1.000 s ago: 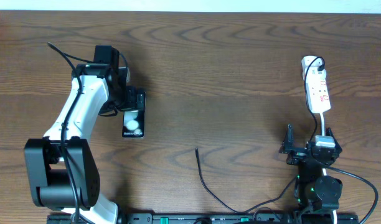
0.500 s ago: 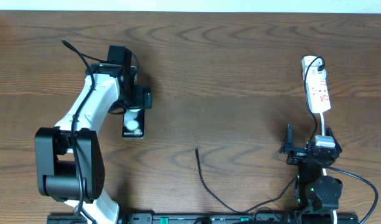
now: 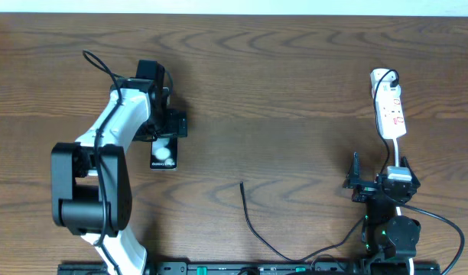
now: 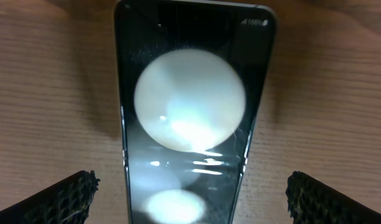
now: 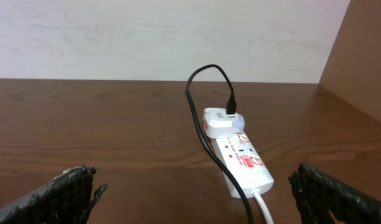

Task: Plug charger to phone and switch on socket
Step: 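Lower the left gripper and close it on the phone's bottom edge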

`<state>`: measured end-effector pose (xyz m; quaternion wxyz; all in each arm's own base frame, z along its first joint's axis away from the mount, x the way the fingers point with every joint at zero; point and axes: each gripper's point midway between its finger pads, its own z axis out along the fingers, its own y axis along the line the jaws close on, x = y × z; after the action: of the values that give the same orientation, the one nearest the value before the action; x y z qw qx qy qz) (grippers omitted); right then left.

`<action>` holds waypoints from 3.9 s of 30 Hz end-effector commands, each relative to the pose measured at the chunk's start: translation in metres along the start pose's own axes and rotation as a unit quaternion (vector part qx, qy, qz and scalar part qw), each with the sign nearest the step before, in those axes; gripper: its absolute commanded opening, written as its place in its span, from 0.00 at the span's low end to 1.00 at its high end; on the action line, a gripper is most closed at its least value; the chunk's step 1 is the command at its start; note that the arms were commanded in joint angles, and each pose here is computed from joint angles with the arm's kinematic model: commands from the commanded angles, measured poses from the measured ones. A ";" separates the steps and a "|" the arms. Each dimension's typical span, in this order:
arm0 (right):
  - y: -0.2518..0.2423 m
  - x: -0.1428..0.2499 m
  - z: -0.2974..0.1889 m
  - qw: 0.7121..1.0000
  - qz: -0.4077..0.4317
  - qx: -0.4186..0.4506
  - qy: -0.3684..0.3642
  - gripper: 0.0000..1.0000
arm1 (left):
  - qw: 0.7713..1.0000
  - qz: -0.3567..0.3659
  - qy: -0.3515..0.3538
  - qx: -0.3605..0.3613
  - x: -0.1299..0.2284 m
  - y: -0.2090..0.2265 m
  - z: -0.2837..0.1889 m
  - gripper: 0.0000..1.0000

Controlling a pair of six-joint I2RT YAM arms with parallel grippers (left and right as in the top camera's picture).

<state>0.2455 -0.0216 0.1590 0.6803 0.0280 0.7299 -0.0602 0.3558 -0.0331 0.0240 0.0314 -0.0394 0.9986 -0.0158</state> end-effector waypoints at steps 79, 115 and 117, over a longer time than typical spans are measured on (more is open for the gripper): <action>-0.002 0.001 0.000 1.000 -0.006 0.004 0.001 0.99 | 1.000 -0.004 0.017 -0.009 0.014 0.005 0.037 0.98; -0.002 0.001 0.000 1.000 -0.006 0.004 0.001 0.99 | 1.000 -0.003 0.017 -0.009 0.014 0.005 0.037 0.81; -0.002 0.001 0.000 1.000 -0.006 0.004 0.001 0.99 | 1.000 -0.003 0.017 -0.009 0.014 0.005 0.037 0.79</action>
<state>0.2455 -0.0215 0.1590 0.6803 0.0278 0.7299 -0.0601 0.3541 -0.0308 -0.0032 0.0326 -0.0428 0.9985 -0.0090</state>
